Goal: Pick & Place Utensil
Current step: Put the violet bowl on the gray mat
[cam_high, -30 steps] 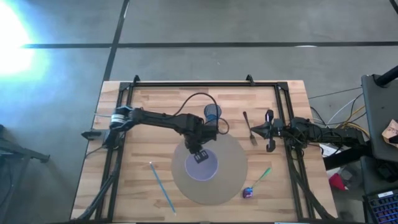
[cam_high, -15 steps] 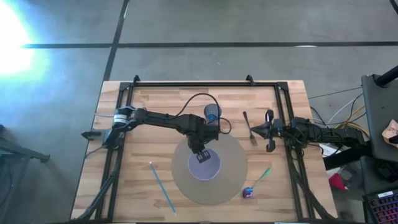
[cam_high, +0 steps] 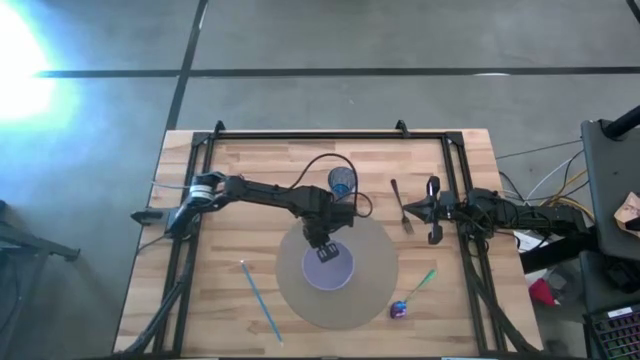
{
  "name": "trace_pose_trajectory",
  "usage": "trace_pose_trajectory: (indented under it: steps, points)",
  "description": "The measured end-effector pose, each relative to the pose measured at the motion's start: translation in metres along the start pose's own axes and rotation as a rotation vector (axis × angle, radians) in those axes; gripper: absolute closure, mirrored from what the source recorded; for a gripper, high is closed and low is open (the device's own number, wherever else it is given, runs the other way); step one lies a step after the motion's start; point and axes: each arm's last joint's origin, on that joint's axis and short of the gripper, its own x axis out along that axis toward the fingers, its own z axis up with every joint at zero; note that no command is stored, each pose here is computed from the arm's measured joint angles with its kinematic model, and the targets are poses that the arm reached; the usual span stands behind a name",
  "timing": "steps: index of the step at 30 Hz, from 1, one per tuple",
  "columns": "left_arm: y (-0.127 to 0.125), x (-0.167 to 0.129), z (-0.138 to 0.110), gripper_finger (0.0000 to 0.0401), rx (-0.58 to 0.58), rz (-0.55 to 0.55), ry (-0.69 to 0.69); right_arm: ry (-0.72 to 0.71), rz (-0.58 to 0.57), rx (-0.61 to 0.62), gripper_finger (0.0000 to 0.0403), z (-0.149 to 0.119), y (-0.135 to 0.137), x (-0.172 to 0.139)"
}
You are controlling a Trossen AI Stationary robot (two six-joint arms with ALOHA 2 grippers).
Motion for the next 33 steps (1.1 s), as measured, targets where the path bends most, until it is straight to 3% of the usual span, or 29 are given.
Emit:
trace_pose_trajectory:
  steps: [22, 33]
  points:
    - [-0.0004, 0.0007, 0.0025, 0.0398, 0.068, -0.009, -0.024, 0.000, 0.000, 0.031, 0.0394, 0.0000, 0.0000, 0.0000]
    - [-0.0004, 0.0007, 0.0025, 0.0345, 0.091, -0.010, -0.025, 0.000, 0.000, 0.034, 0.0394, 0.0000, 0.0000, 0.0000]
